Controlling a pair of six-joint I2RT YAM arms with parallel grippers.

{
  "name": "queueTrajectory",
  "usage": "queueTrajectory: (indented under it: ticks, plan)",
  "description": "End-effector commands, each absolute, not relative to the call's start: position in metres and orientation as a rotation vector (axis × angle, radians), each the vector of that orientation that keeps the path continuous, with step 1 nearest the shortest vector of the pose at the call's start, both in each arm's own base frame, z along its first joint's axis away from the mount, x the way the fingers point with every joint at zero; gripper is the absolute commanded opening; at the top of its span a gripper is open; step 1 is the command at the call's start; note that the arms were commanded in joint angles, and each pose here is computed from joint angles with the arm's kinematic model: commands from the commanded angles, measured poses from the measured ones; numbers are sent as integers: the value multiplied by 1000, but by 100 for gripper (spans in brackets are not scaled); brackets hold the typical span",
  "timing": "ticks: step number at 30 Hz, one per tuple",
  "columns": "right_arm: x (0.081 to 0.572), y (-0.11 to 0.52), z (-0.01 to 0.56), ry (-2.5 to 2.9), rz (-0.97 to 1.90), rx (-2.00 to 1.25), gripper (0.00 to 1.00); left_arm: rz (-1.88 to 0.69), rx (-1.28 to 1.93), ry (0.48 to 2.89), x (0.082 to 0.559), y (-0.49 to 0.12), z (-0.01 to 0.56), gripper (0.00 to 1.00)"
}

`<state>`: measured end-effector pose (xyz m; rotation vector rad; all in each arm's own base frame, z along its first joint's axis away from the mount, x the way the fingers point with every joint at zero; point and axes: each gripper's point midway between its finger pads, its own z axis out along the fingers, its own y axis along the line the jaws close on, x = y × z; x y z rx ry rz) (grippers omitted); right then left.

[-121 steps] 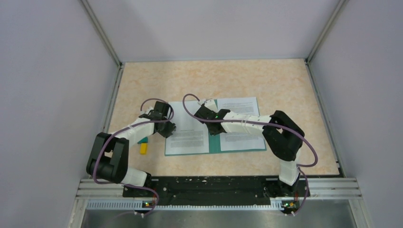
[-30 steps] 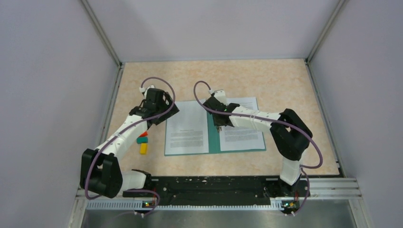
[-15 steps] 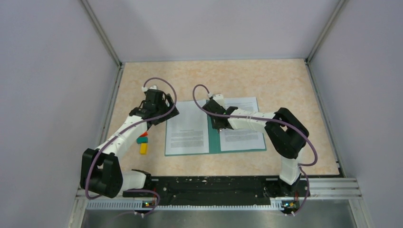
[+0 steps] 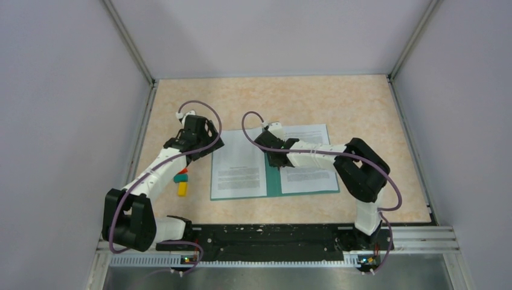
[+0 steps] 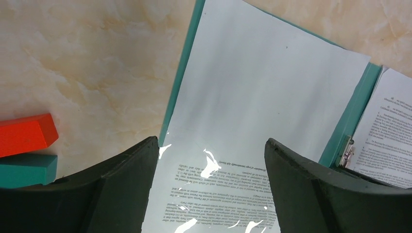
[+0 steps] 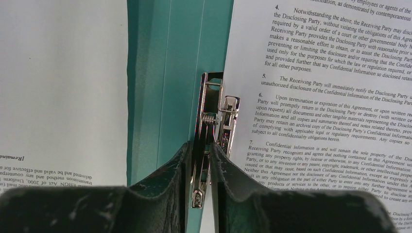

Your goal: Put the files into the folder

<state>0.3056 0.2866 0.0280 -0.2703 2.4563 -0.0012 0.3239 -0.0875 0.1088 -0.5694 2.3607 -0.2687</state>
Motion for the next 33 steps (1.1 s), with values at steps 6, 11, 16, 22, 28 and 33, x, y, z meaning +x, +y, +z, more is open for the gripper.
queueTrajectory:
  ticks: [6, 11, 16, 22, 28, 33]
  plan:
    - [300, 283, 8, 2491, -174, -367, 20, -238, -632, 2324, 329, -78, 106, 85]
    - [300, 279, 10, 2497, -193, -389, 5, -246, -632, 2345, 326, -76, 98, 85]
    - [304, 281, 37, 2503, -74, -356, 0, -356, -576, 2371, 327, -86, 95, 85]
    - [314, 270, 67, 2489, 30, -287, 0, -502, -543, 2401, 324, -97, 90, 86]
    - [318, 260, 91, 2466, 104, -250, 0, -643, -505, 2388, 320, -106, 91, 87]
    - [320, 255, 101, 2454, 130, -246, 0, -758, -460, 2380, 320, -120, 91, 89]
